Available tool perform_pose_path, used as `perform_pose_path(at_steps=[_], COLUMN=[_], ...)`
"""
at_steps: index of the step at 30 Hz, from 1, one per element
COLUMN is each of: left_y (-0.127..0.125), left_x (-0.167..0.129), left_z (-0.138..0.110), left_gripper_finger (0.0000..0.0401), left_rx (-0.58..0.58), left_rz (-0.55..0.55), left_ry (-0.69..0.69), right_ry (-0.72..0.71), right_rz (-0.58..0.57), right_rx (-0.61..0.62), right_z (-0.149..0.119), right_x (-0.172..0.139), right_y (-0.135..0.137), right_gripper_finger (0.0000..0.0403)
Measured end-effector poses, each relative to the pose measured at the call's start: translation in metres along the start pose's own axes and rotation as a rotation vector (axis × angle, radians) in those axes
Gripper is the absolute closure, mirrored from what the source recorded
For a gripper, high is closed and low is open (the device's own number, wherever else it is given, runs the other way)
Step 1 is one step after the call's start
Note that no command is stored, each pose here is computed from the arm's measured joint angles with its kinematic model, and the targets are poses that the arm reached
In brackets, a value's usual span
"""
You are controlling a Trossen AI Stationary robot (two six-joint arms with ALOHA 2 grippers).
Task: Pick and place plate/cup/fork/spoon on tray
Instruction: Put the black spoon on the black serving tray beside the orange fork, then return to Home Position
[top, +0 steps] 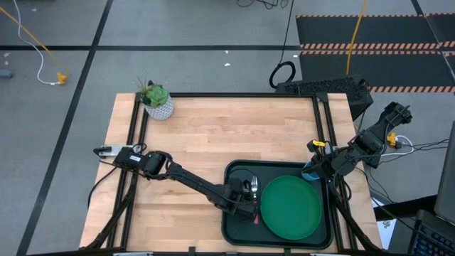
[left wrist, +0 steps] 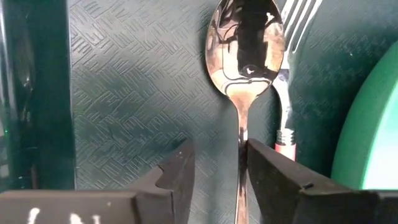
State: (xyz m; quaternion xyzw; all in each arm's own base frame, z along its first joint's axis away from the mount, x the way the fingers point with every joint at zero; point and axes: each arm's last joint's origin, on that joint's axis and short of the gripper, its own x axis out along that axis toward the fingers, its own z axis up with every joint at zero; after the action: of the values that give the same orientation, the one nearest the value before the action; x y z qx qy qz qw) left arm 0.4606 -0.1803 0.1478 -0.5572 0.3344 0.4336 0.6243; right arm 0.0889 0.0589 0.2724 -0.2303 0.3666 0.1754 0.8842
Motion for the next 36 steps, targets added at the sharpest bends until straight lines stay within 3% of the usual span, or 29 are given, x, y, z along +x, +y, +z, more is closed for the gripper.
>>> perform_pose_path(at_steps=[13,36], left_y=[0.0002,0.0023], left_x=[0.0000,-0.0002], left_z=[0.0000,0.0022], left_gripper_finger=[0.0191,0.0190], left_rx=[-0.027,-0.002], left_rz=[0.002,0.056], left_ry=[0.000,0.056], right_ry=[0.000,0.000], right_rz=[0.000,0.000], right_rx=[0.000,0.001], right_z=[0.0000,0.0001], right_x=[0.0000,0.0000], right_y=[0.0000,0.0000], right_gripper_finger=[0.0381,0.0381])
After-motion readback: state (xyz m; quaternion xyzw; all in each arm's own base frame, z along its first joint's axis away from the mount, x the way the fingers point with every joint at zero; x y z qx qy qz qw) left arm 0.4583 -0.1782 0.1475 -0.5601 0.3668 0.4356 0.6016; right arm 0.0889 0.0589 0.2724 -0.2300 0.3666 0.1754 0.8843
